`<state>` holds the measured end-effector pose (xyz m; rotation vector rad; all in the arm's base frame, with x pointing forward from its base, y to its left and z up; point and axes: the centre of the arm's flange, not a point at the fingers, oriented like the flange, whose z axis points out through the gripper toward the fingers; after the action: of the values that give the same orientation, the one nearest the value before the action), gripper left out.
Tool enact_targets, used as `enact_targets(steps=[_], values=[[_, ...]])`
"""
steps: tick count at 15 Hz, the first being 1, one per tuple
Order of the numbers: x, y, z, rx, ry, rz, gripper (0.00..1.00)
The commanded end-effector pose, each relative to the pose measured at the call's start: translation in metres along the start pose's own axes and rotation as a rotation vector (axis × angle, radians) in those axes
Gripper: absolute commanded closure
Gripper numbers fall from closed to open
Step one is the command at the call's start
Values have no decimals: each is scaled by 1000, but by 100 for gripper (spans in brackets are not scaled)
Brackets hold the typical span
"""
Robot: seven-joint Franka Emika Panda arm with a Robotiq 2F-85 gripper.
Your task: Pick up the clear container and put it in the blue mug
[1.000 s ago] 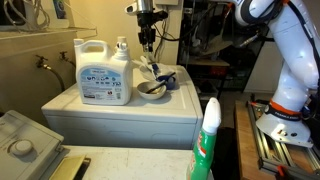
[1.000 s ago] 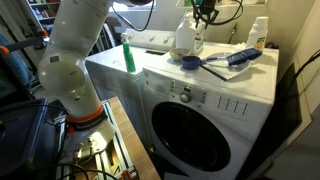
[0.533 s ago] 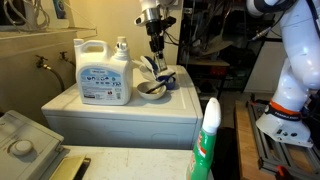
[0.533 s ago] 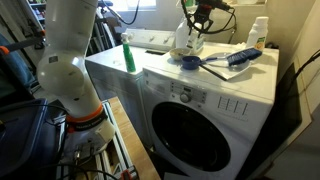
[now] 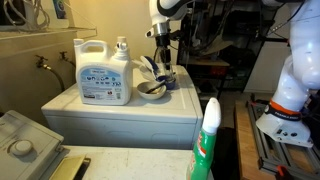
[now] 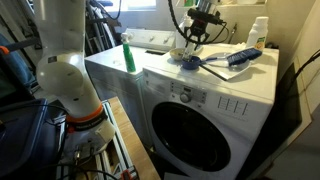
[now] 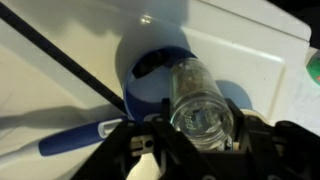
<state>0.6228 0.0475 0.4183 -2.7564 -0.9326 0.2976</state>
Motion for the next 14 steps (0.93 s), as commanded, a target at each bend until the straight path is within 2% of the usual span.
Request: enact_targets(steps=[1, 5, 9, 11, 14], values=[[-44, -13, 24, -13, 20, 34, 72], [-38, -18, 26, -118, 119, 54, 72], [-36, -30, 6, -247, 204, 50, 72], [-39, -36, 0, -263, 200, 34, 72], [-37, -44, 0, -245, 171, -3, 72]])
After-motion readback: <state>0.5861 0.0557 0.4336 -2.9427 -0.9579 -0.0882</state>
